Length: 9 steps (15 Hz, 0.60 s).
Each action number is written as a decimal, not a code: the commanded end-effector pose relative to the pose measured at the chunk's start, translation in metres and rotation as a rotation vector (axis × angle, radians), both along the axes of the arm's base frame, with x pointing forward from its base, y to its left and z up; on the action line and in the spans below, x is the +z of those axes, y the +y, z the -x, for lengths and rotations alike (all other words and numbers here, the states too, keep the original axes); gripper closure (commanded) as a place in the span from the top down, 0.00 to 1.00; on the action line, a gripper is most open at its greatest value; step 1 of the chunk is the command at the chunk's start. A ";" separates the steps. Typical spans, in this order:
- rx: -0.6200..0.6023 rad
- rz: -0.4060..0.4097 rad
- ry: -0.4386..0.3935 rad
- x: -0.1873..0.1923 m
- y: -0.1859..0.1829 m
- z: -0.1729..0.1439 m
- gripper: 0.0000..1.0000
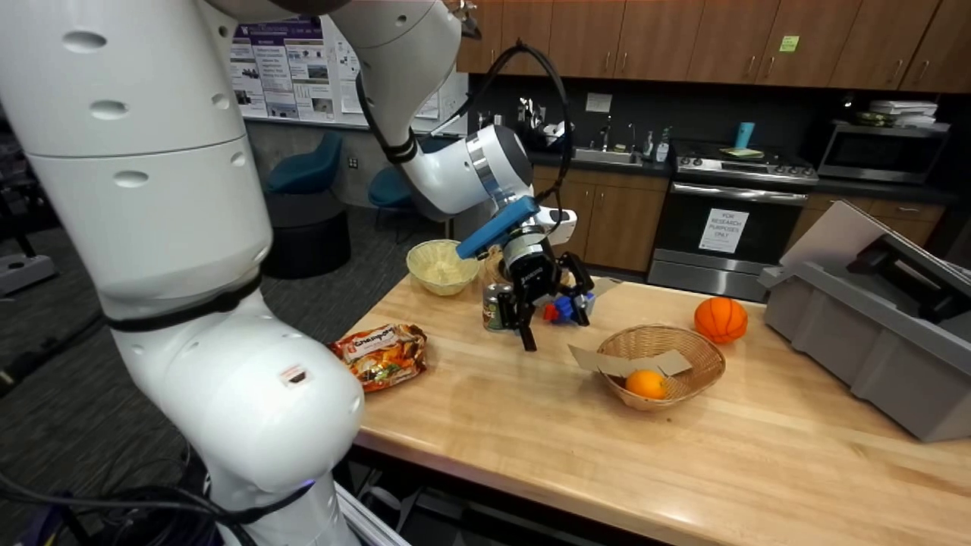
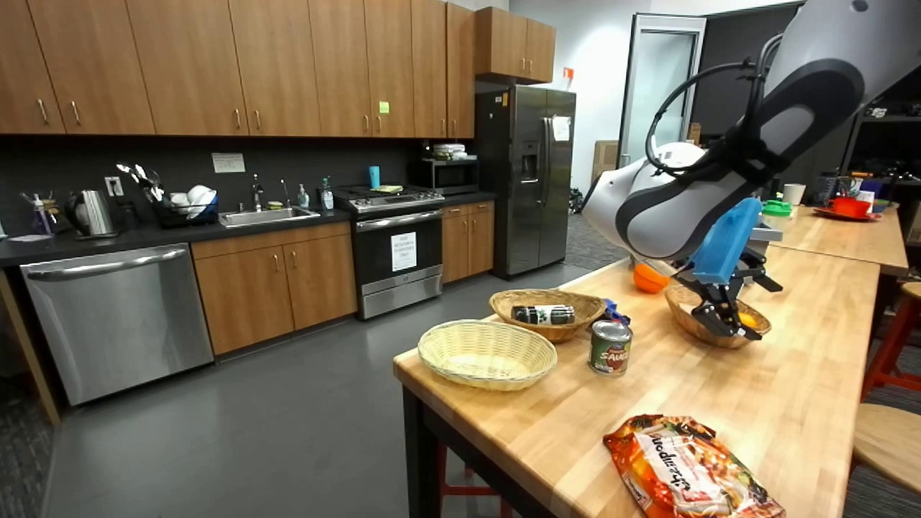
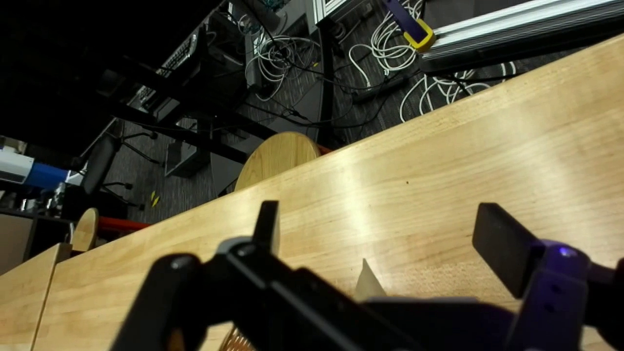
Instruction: Move the brown paper to the table
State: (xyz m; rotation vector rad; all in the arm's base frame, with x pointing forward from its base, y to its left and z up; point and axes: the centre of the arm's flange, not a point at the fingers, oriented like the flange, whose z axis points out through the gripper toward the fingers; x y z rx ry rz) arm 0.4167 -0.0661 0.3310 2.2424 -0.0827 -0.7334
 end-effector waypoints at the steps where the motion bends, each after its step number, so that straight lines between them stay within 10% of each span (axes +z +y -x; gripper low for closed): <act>1: -0.020 0.008 0.029 0.002 0.001 -0.005 1.00; 9: -0.010 0.002 0.020 0.000 0.002 -0.003 1.00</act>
